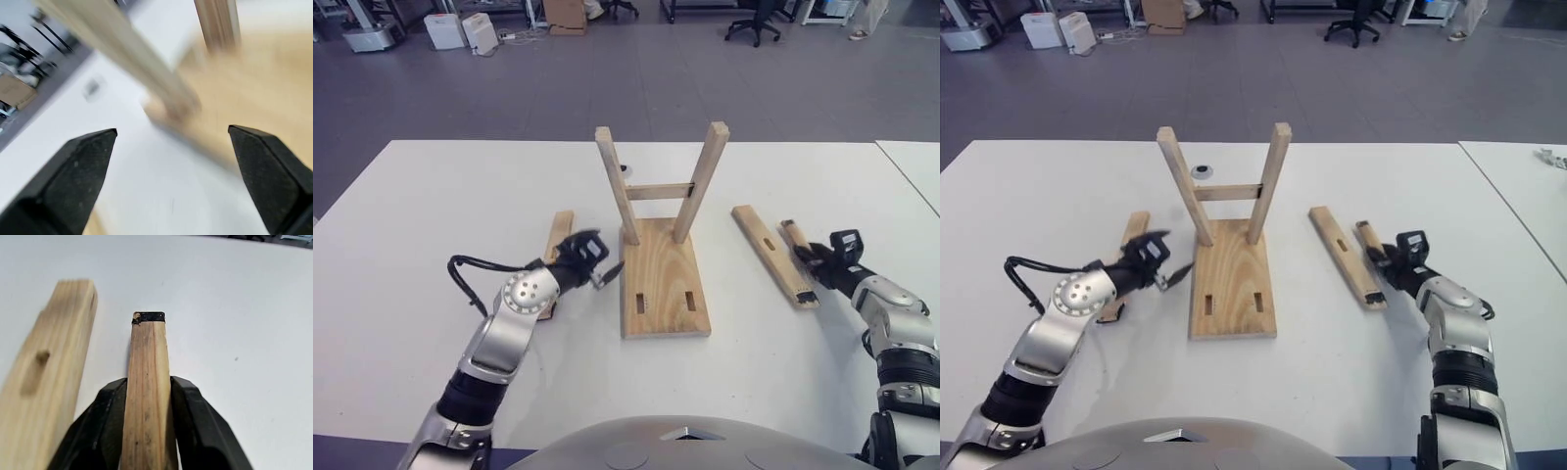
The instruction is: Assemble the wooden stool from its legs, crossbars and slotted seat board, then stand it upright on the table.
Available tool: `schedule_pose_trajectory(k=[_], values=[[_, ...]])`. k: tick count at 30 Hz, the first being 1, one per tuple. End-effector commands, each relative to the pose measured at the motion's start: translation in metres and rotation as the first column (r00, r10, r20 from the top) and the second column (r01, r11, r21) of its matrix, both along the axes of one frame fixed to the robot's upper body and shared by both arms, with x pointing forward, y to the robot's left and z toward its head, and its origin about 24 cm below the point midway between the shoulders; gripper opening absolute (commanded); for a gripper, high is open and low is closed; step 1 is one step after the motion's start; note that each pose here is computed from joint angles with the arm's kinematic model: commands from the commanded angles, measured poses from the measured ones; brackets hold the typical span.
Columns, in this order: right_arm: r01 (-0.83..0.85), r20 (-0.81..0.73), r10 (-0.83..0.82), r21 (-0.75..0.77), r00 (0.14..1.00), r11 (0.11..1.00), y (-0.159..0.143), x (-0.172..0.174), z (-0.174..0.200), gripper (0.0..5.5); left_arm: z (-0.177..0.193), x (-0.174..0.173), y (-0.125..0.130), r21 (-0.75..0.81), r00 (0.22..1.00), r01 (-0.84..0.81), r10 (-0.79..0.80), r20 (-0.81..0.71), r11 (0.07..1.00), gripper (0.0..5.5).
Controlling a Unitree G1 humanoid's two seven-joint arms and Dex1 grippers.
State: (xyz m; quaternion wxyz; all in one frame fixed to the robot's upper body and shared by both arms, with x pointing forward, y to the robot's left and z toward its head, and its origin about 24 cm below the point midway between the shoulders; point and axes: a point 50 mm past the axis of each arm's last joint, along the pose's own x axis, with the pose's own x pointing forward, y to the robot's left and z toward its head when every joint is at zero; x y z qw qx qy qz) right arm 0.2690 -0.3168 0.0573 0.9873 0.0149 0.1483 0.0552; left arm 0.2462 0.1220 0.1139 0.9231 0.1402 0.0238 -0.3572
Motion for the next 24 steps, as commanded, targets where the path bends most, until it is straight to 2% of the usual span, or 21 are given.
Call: schedule_pose_trajectory(k=[1,2,4,7,9,15,24], values=[[-0.097,0.417,0.118,-0.071,0.901,0.993,0.033,0.026,0.121,1.32,0.089,0.003,-0.016,-0.508,0.989,0.116,-0.055,0.134,0.854,4.20],[-0.195,0.527,0.238,-0.136,0.816,0.971,0.065,0.025,0.154,1.32,0.108,0.007,-0.019,-0.600,0.986,0.144,-0.067,0.150,0.787,4.20],[-0.333,0.632,0.408,-0.242,0.659,0.912,0.116,0.013,0.191,1.32,0.133,0.013,-0.023,-0.702,0.984,0.172,-0.092,0.151,0.691,4.20],[-0.438,0.636,0.581,-0.390,0.507,0.810,0.170,-0.008,0.203,1.32,0.157,0.014,-0.031,-0.786,0.976,0.214,-0.161,0.147,0.580,4.20],[-0.466,0.651,0.615,-0.417,0.445,0.780,0.190,-0.019,0.210,1.32,0.163,0.013,-0.034,-0.806,0.972,0.221,-0.192,0.136,0.548,3.91],[-0.491,0.645,0.650,-0.447,0.402,0.748,0.205,-0.025,0.212,1.32,0.163,0.012,-0.037,-0.828,0.970,0.197,-0.228,0.087,0.525,2.54],[-0.489,0.644,0.667,-0.474,0.375,0.733,0.214,-0.025,0.211,1.32,0.166,0.009,-0.039,-0.873,0.959,0.192,-0.276,0.070,0.448,0.99]])
